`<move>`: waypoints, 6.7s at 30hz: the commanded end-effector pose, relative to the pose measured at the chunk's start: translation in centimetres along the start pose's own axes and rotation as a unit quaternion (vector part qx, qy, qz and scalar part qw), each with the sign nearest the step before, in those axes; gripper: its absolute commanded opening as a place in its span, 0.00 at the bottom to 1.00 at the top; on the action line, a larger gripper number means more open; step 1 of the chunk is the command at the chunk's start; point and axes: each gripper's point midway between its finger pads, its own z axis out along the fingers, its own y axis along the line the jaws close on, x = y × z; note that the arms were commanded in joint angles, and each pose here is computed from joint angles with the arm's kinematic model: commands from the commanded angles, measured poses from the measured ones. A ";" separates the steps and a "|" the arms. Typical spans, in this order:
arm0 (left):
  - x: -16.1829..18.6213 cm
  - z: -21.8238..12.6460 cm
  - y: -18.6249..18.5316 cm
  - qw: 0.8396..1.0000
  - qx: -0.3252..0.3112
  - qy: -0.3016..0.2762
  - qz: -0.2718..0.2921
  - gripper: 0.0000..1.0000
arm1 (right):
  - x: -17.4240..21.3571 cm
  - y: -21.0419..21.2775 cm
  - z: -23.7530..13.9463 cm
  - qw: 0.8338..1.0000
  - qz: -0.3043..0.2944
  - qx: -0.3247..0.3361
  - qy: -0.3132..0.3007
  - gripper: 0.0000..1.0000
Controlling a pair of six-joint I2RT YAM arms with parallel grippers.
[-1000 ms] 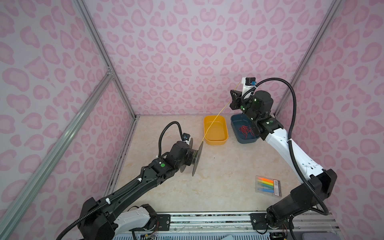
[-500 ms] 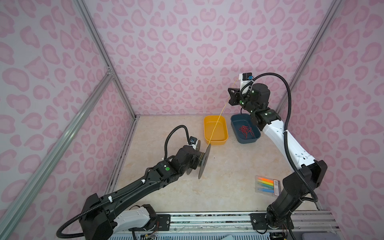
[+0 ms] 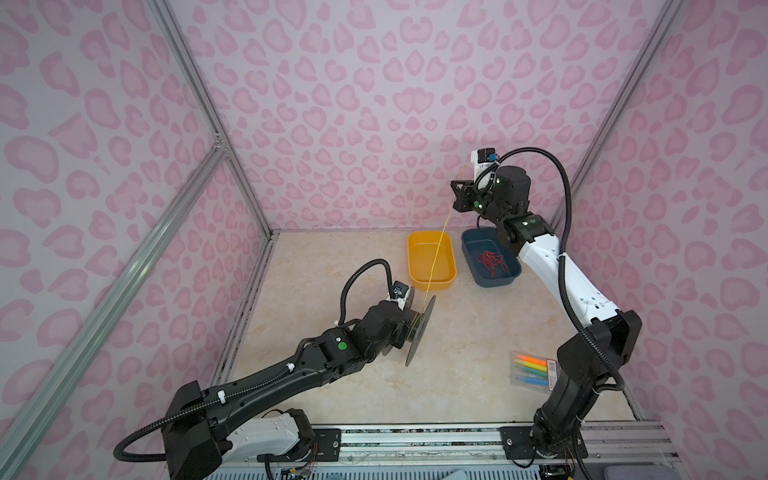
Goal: Wrap the cables
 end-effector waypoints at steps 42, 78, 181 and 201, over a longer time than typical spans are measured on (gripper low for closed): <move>-7.5 -8.7 4.0 0.986 0.065 -0.119 -0.100 0.04 | 10.3 -7.7 0.9 0.995 0.048 0.084 -0.021 0.00; -14.3 -3.8 16.7 0.900 -0.072 -0.232 -0.363 0.04 | 27.3 6.2 -6.9 0.995 0.074 0.070 -0.003 0.00; 4.3 6.3 1.9 0.993 -0.113 0.017 0.025 0.04 | 11.2 4.8 -4.8 0.945 0.246 -0.206 -0.068 0.00; 4.6 6.1 1.7 0.993 -0.113 0.020 0.029 0.04 | 10.9 3.3 -4.6 0.951 0.236 -0.186 -0.069 0.00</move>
